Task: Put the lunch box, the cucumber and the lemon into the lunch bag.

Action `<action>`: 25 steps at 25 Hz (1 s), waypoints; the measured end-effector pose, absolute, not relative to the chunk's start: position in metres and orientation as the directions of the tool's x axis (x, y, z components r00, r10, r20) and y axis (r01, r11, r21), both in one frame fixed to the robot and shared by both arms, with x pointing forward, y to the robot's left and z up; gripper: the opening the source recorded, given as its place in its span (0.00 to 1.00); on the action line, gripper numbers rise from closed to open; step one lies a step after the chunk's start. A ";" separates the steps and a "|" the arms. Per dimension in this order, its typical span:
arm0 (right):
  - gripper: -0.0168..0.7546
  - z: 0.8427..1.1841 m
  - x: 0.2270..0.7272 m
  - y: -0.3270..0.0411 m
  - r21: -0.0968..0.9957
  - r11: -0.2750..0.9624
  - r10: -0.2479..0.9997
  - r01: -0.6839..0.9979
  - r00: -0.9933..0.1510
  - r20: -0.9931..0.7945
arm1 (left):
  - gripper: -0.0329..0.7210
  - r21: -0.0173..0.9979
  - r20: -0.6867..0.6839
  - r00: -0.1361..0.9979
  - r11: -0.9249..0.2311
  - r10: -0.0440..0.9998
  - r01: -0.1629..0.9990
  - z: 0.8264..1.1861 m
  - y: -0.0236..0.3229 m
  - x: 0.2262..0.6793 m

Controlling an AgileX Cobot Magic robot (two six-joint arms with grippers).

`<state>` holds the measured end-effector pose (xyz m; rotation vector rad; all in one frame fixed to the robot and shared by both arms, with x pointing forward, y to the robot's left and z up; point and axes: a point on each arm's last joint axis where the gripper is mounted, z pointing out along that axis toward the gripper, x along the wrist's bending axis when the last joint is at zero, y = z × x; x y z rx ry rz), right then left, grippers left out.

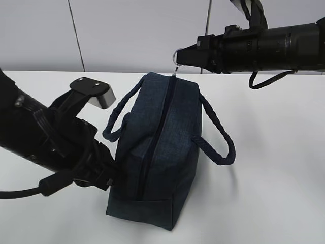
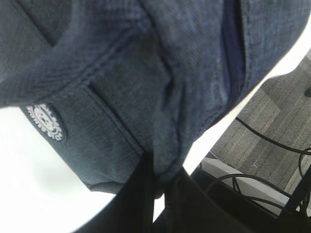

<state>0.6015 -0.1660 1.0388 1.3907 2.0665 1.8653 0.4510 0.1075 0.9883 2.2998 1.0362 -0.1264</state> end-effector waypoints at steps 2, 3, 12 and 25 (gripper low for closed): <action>0.02 1.038 0.602 -0.166 0.810 -0.114 0.615 0.575 -0.599 0.512 | 0.04 0.491 -0.323 0.690 -0.509 0.647 0.707 0.990 0.110 0.447; 0.02 1.038 0.602 -0.166 0.811 -0.113 0.617 0.575 -0.599 0.510 | 0.04 0.494 -0.322 0.691 -0.508 0.647 0.706 0.991 0.112 0.445; 0.02 1.029 0.604 -0.165 0.799 -0.100 0.614 0.593 -0.595 0.519 | 0.04 0.474 -0.337 0.687 -0.515 0.644 0.715 0.989 0.117 0.436; 0.02 1.027 0.605 -0.164 0.789 -0.116 0.593 0.603 -0.596 0.542 | 0.19 0.481 -0.352 0.669 -0.487 0.655 0.729 0.988 0.116 0.436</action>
